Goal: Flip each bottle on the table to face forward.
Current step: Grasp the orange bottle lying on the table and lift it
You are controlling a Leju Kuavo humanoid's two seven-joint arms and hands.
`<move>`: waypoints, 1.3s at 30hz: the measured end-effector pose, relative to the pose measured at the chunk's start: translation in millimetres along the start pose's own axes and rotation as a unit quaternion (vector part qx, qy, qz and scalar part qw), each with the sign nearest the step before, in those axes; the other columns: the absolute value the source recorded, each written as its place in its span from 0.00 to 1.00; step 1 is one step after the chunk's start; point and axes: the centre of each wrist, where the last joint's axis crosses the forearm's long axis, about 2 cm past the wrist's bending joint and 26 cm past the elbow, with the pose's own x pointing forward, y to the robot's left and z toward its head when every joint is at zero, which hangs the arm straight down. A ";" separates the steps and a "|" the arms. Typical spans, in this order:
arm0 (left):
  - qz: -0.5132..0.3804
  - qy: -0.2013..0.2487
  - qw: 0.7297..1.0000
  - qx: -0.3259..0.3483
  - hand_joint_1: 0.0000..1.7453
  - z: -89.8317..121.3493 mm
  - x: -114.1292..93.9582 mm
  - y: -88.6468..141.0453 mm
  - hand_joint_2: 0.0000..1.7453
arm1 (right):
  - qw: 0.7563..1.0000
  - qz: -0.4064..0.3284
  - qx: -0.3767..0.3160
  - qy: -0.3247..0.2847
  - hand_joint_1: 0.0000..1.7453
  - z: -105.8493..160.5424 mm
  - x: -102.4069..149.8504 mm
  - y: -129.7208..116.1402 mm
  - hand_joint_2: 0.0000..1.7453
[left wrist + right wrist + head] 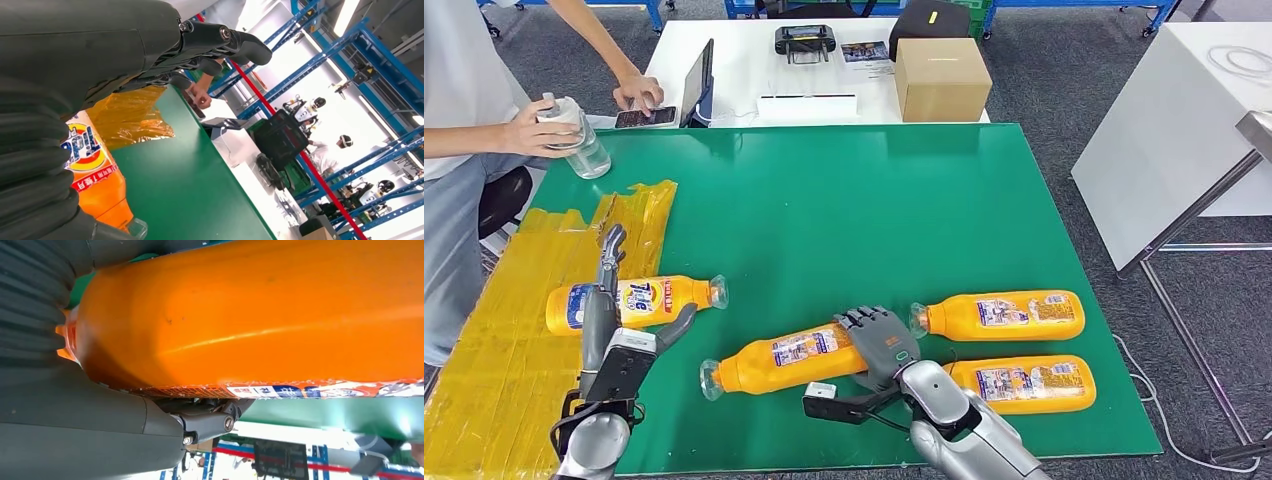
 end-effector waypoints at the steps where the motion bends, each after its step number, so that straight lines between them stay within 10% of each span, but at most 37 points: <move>1: 0.000 0.000 1.000 0.000 0.00 0.1 0.1 0.0 1.00 | 1.000 -0.003 -0.003 0.000 1.00 0.2 0.9 -0.9 1.00; 10: 0.001 0.000 1.000 0.000 0.00 1.2 1.0 0.6 1.00 | 1.000 -0.018 -0.024 0.000 1.00 2.9 3.8 -3.4 1.00; 19: 0.129 0.018 0.991 -0.027 0.00 4.2 9.1 2.6 1.00 | 0.965 -0.134 -0.225 0.025 1.00 20.7 11.2 -27.4 1.00; 29: 0.453 -0.018 0.890 -0.058 0.00 11.1 21.8 11.1 1.00 | 0.923 -0.234 -0.296 0.070 1.00 24.9 -4.1 -39.7 1.00; 39: 0.525 -0.020 0.849 -0.063 0.00 12.6 23.8 16.9 1.00 | 0.903 -0.283 -0.313 0.077 1.00 27.3 -11.1 -38.3 1.00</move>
